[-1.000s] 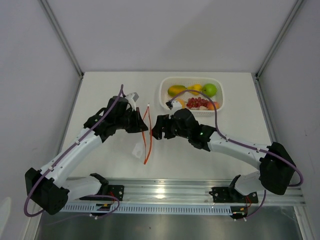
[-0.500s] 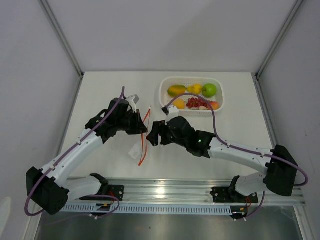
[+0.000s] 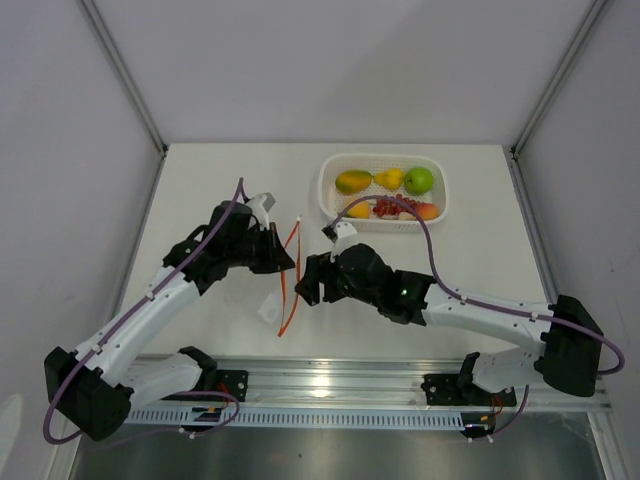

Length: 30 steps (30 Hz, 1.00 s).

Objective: Place the food in the zip-top bag and seal the zipper
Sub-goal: Open the zipper of the food storage bag at the center of the board.

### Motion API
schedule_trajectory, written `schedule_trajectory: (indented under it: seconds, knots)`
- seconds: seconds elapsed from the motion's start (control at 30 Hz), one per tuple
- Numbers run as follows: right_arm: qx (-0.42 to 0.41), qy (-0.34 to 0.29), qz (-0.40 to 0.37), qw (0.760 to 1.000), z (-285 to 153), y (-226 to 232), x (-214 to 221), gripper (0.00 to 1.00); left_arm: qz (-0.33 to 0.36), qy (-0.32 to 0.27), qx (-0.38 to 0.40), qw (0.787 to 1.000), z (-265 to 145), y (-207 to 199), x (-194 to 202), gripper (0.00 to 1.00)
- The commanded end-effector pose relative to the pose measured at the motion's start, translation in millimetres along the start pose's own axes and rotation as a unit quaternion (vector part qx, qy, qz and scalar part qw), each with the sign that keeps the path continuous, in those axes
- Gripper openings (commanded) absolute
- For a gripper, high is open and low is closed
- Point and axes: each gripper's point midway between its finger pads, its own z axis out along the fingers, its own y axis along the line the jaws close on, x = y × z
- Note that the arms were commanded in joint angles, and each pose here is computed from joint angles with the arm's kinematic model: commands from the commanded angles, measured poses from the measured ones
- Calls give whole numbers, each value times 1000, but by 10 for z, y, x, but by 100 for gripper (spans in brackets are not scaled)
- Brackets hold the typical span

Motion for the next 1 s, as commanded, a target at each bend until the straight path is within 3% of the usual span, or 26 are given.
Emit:
schedule_trajectory:
  seconds: [0.0,0.2,0.37,0.4,0.5,0.73,0.97]
  knots:
    - [-2,-15,-6,1000,126,16,-43,73,10,-7,31,999,-47,-118,2,1]
    - [-13,0,-7,1000,240,-71,-66,65,1,-4,41,999,-90,-150,48,1]
    - [-6,6,2,1000,201,-193,-63,28,-3,-11,15,1000,-161,-45,92,0]
    - [-1,9,3,1000,183,-222,-57,15,-2,-11,7,1000,-169,-3,116,1]
    - [13,5,0,1000,150,-354,-82,0,7,4,-10,1000,-215,104,249,1]
    - [89,-7,-11,996,163,-907,-168,0,28,-14,3,999,-462,92,345,1]
    - [61,70,-31,995,378,-1064,3,0,58,7,41,997,-488,-33,400,1]
